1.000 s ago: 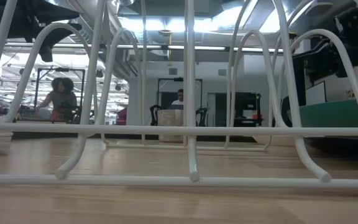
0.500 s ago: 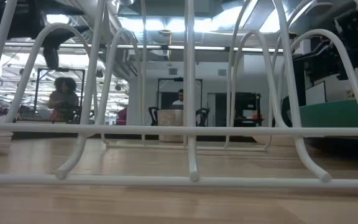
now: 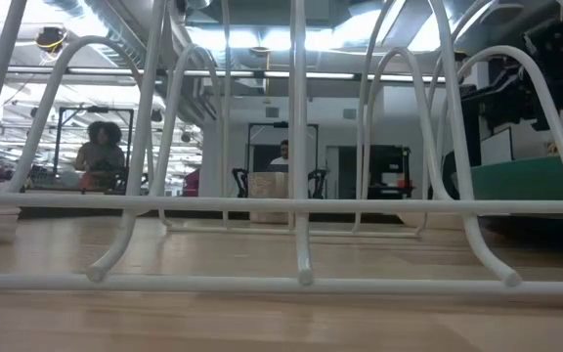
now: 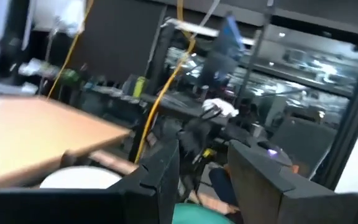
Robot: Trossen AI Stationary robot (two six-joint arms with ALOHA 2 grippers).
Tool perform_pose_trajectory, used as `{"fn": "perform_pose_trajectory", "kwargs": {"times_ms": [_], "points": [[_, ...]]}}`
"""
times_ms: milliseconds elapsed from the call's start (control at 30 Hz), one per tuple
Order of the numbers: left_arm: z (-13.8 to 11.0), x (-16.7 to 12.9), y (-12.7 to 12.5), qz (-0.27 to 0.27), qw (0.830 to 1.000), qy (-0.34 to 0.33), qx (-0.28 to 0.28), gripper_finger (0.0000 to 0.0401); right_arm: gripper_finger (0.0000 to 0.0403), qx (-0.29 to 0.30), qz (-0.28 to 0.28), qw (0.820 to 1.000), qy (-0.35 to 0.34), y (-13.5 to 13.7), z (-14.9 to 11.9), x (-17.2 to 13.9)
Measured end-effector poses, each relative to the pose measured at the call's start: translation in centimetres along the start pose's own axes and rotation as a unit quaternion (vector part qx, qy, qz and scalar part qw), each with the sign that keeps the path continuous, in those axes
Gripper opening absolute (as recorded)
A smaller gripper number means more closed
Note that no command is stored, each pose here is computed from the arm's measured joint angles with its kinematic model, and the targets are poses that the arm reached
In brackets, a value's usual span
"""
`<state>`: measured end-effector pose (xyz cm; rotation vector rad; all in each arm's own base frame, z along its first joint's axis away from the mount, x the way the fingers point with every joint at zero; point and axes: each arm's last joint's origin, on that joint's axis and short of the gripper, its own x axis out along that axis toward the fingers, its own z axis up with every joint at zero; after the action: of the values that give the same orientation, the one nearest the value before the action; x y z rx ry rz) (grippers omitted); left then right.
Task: Sort dishes
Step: Move the dish rack to the center of the table
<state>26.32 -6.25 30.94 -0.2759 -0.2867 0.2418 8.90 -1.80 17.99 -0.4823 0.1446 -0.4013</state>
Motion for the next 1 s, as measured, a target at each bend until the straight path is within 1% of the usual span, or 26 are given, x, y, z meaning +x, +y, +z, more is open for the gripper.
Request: {"fn": "perform_pose_trajectory", "kwargs": {"times_ms": [67, 167, 267, 367, 433, 667, 833, 1000], "points": [[0.4, 2.1, -1.0, -0.012, 1.0, -0.007, 0.013, 0.0127, 0.0127, -0.001, 0.002, 1.0, 0.003, 0.0, -0.1, 0.0], [0.7, 4.8, -2.0, -0.022, 1.0, -0.005, 0.005, 0.0127, 0.0127, -0.001, 0.002, 1.0, 0.004, 0.0, -0.1, 0.0], [0.9, 7.2, -2.5, -0.027, 0.999, 0.029, 0.009, 0.0127, 0.0127, -0.001, 0.002, 1.0, 0.004, 0.0, -0.1, 0.0], [0.7, 9.1, -2.3, -0.018, 0.997, 0.08, 0.009, 0.0127, 0.0127, -0.001, 0.002, 1.0, 0.003, 0.0, -0.1, 0.0], [0.8, 10.2, -1.9, -0.011, 0.994, 0.107, 0.0, 0.0127, 0.0127, -0.001, 0.002, 1.0, 0.003, 0.0, -0.1, 0.0], [0.8, 14.0, 0.3, -0.02, 0.985, 0.169, -0.027, 0.0127, 0.0127, -0.001, 0.002, 1.0, 0.003, 0.0, -0.1, 0.0], [0.6, 16.6, 2.7, -0.019, 0.981, 0.187, -0.038, 0.0127, 0.0127, -0.001, 0.002, 1.0, 0.003, 0.0, -0.1, 0.0], [-0.1, 17.9, 5.3, -0.014, 0.979, 0.2, -0.045, 0.0127, 0.0127, -0.001, 0.002, 1.0, 0.003, 0.0, -0.1, 0.0]]}}
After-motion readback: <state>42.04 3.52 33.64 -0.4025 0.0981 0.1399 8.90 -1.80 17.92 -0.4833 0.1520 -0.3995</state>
